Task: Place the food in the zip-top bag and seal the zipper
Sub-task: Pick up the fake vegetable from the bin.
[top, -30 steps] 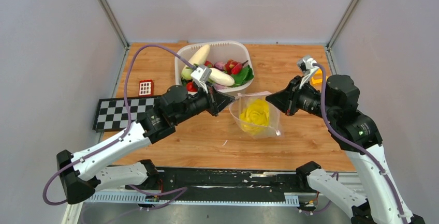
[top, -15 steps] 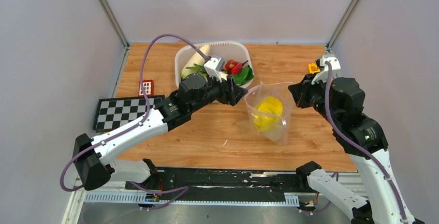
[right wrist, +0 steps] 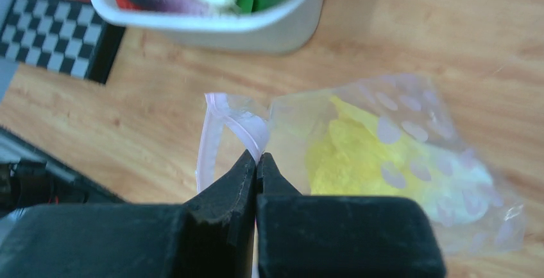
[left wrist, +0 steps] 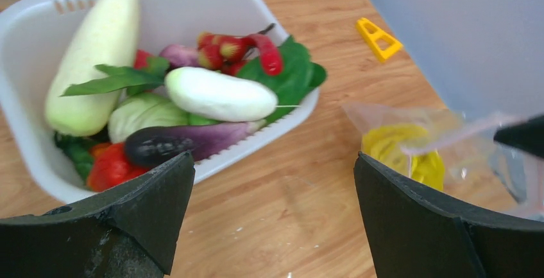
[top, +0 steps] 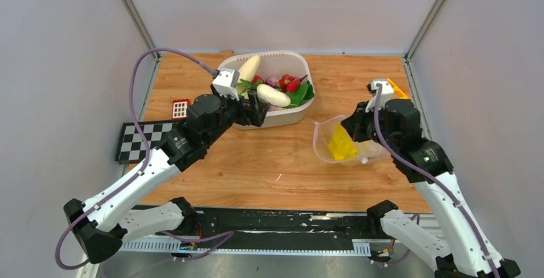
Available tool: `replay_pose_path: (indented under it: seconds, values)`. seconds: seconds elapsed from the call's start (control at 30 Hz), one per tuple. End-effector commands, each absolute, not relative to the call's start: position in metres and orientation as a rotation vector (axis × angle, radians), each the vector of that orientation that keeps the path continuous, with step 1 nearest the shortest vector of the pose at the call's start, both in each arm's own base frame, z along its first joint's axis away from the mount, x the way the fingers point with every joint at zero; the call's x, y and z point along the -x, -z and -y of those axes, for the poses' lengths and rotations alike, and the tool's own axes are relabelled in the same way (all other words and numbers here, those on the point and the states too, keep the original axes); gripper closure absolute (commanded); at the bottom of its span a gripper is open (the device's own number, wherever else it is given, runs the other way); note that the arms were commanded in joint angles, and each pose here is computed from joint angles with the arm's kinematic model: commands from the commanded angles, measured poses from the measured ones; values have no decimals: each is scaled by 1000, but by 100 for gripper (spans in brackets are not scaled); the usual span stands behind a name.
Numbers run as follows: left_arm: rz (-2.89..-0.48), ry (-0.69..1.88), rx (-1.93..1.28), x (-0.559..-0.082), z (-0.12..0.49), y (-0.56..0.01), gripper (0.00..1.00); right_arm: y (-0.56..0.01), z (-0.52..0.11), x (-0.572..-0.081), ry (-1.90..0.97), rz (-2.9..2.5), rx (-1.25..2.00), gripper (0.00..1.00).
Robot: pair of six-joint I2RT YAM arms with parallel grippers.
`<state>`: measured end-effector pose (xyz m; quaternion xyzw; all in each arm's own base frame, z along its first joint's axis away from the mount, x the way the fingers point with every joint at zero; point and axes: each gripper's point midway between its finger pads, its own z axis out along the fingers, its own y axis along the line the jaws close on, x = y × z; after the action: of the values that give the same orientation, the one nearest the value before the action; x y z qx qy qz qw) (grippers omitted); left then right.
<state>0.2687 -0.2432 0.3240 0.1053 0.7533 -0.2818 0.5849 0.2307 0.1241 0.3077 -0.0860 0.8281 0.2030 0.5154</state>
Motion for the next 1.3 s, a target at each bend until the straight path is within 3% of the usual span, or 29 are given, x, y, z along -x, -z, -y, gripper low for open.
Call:
replay_pose_path:
  seconds: [0.0,0.17,0.37,0.6,0.87,1.27]
  values:
    - [-1807,574,-216,-284,225,-302,0,-295,-153,-225,-700,-1993,204,100]
    - [-1879,561,-400,-299,245,-288,0,-296,-160,-224,-749,-1983,218,100]
    - [-1934,350,-585,-338,251,-277,0,-295,-170,-219,-824,-1981,229,100]
    - [-2058,326,-277,-376,220,-262,0,-293,-168,-214,-835,-1976,212,100]
    - [-2001,332,-111,-377,194,-253,0,-293,-171,-213,-854,-1978,217,100]
    - [-2119,422,-379,-369,194,-211,0,-289,-175,-212,-886,-1985,225,100]
